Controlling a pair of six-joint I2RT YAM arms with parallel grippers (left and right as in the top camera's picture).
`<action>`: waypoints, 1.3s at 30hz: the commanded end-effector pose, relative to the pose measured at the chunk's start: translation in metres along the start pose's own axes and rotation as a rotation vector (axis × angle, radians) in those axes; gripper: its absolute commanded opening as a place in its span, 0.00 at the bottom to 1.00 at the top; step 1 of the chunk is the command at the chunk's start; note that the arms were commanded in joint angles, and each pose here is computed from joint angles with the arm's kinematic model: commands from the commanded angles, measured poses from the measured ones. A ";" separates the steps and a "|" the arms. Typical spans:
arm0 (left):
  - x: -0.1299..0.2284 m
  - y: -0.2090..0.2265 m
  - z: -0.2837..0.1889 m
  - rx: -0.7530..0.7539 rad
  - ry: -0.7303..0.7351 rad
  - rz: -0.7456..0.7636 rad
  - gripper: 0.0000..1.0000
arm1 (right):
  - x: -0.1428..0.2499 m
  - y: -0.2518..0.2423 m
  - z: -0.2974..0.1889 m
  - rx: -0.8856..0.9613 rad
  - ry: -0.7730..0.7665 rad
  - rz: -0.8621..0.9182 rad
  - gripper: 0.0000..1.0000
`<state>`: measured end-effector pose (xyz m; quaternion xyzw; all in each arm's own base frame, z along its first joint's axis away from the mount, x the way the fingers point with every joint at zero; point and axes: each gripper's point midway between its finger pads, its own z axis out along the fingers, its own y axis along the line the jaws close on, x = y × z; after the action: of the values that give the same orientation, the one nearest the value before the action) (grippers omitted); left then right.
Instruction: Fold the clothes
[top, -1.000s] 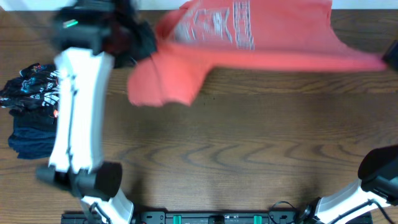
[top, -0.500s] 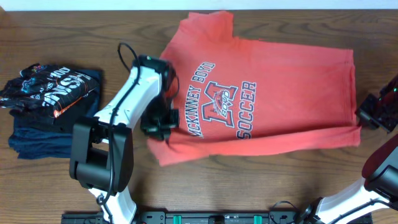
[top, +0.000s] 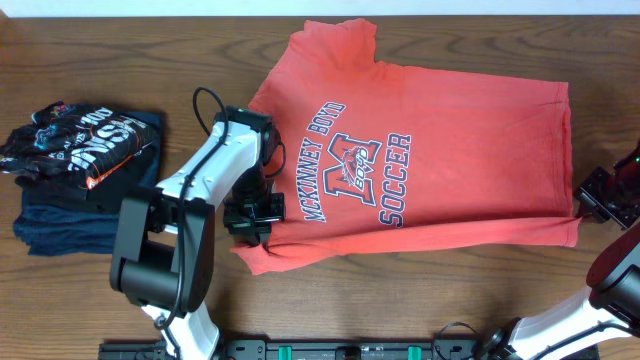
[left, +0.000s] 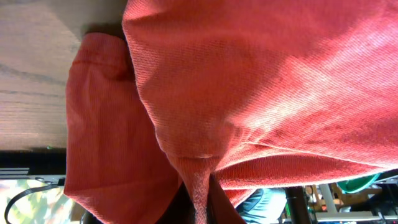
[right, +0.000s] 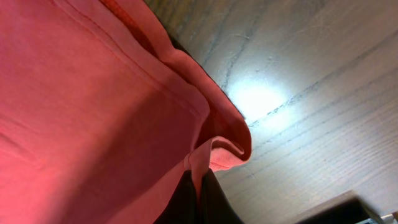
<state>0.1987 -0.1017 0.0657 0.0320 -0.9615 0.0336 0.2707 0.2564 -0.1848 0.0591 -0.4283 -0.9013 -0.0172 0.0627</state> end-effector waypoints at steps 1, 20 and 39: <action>0.000 0.000 -0.012 0.020 -0.078 0.022 0.06 | -0.002 0.002 -0.007 -0.019 -0.032 0.018 0.01; -0.081 -0.035 -0.086 0.441 -0.509 -0.040 0.06 | -0.026 0.024 -0.010 -0.067 -0.141 -0.030 0.01; -0.117 -0.049 -0.122 0.506 -0.717 0.018 0.06 | -0.047 0.032 -0.014 -0.093 -0.230 -0.037 0.01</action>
<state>0.3609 -0.1345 0.1075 0.0937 -0.9596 0.2516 -0.0845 0.3083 -0.2014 0.0580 -0.4147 -0.9087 -0.0179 -0.0452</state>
